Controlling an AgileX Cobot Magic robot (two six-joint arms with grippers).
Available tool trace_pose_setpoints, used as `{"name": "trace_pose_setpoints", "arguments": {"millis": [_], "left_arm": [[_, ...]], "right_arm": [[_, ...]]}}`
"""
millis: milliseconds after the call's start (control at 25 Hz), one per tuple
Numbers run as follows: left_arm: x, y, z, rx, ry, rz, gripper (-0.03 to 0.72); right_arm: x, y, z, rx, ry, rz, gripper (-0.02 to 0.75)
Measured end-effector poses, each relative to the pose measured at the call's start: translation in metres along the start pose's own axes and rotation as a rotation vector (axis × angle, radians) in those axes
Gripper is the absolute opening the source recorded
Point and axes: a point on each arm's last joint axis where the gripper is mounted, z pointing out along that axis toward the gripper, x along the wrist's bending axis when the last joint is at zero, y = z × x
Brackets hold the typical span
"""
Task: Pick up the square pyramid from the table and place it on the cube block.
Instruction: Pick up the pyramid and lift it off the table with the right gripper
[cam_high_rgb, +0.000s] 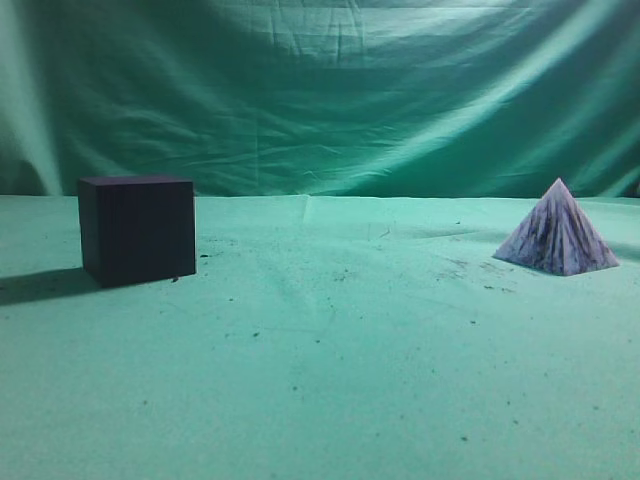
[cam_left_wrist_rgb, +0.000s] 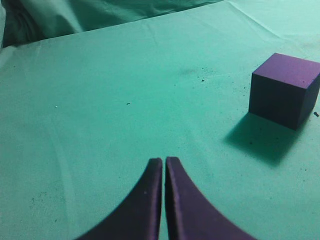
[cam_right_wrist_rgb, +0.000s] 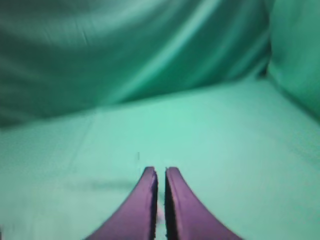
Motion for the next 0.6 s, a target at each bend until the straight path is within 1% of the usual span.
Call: {"name": "trace_pose_setpoints", "arguments": {"millis": [80,160,200,240,320,440,480,600], "left_arm": [[0.0,0.0,0.0,0.0,0.0,0.0,0.0],[0.0,0.0,0.0,0.0,0.0,0.0,0.0],[0.0,0.0,0.0,0.0,0.0,0.0,0.0],[0.0,0.0,0.0,0.0,0.0,0.0,0.0],[0.0,0.0,0.0,0.0,0.0,0.0,0.0],[0.0,0.0,0.0,0.0,0.0,0.0,0.0],[0.0,0.0,0.0,0.0,0.0,0.0,0.0],[0.0,0.0,0.0,0.0,0.0,0.0,0.0]], "right_arm": [[0.003,0.004,0.01,0.198,-0.009,0.0,0.049],[0.005,0.009,0.021,0.335,-0.006,-0.052,0.049],[0.006,0.009,0.028,0.406,0.008,-0.095,0.049],[0.008,0.013,0.033,0.453,0.035,-0.133,0.0],[0.015,0.017,0.051,0.571,0.115,-0.22,0.0],[0.029,0.02,0.077,0.696,0.205,-0.314,0.0],[0.033,0.017,0.087,0.749,0.22,-0.35,0.0],[0.047,0.006,0.12,0.884,0.216,-0.451,0.0]]}}
